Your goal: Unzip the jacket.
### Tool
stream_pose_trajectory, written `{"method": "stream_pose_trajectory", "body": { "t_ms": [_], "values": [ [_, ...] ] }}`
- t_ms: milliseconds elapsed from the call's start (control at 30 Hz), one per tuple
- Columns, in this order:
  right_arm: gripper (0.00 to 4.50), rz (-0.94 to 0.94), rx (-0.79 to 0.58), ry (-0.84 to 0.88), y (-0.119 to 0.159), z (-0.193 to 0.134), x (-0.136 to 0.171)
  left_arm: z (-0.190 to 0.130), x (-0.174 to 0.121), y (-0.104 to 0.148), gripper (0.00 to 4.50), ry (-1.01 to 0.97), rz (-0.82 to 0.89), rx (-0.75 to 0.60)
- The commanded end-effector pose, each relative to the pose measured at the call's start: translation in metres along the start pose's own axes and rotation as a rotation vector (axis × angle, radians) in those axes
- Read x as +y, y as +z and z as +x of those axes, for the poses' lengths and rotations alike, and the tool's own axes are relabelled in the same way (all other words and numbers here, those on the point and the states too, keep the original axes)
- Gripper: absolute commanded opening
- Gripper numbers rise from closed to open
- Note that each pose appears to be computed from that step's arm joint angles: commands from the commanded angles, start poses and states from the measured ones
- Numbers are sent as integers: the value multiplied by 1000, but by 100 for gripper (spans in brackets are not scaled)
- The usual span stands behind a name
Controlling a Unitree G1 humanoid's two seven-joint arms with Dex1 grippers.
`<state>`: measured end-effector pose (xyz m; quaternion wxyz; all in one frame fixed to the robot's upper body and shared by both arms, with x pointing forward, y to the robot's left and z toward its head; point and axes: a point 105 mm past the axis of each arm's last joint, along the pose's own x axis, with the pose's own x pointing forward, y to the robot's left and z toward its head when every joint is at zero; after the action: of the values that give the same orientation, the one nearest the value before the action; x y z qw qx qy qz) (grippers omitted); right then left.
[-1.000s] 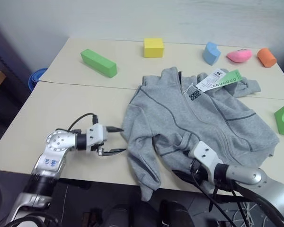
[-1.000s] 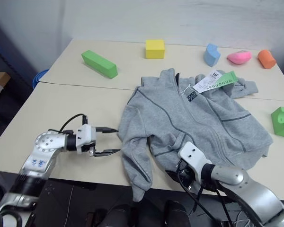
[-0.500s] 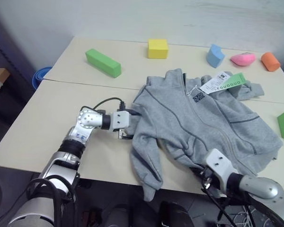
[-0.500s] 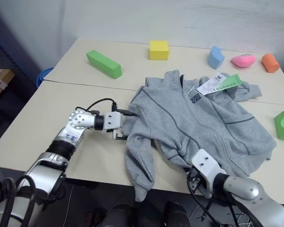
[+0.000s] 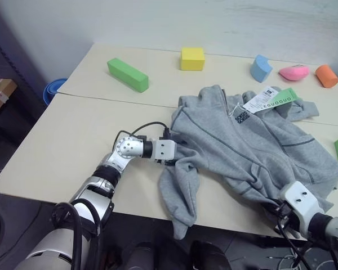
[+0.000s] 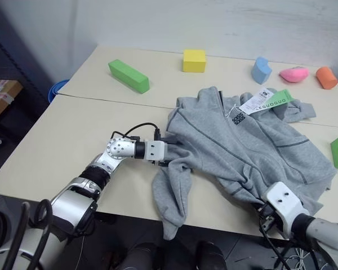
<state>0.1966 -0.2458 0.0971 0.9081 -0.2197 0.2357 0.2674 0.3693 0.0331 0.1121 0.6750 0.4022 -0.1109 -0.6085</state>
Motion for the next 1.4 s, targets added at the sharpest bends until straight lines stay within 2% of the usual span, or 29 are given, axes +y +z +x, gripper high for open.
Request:
{"method": "stream_pose_trajectory", "body": {
  "t_ms": [33,133,233,533,733,833,900,1000,1133,1200,1300,1400],
  "values": [
    [0,-52,-1,-18,-6,-16,-9,4,-38,-13,191,-151,-133,6],
    [0,-85,21,-39,-14,-24,-17,-4,-57,-4,94,-268,-220,-87],
    [0,-99,24,-83,-17,-32,-32,-26,-80,13,10,-407,-330,-221],
    [0,-165,98,-146,-37,-52,-70,-80,-109,66,3,-514,-735,-356],
    [0,-220,173,-222,-53,-55,-96,-87,-123,93,3,-499,-837,-404],
    [0,-224,154,-208,-50,-50,-96,-83,-115,85,3,-400,-813,-344],
    [0,-219,126,-196,-46,-48,-94,-82,-99,68,48,-278,-816,-258],
    [0,-215,112,-177,-45,-47,-90,-96,-76,57,134,-212,-760,-224],
    [0,-208,114,-181,-48,-48,-88,-119,-37,31,261,-108,-480,-105],
    [0,-200,104,-182,-49,-46,-86,-117,-18,20,323,-54,-310,-55],
    [0,-191,83,-174,-48,-43,-82,-98,-12,10,323,-95,-72,-11],
    [0,-186,72,-162,-46,-40,-75,-70,5,20,323,-50,55,-87]
  ]
}}
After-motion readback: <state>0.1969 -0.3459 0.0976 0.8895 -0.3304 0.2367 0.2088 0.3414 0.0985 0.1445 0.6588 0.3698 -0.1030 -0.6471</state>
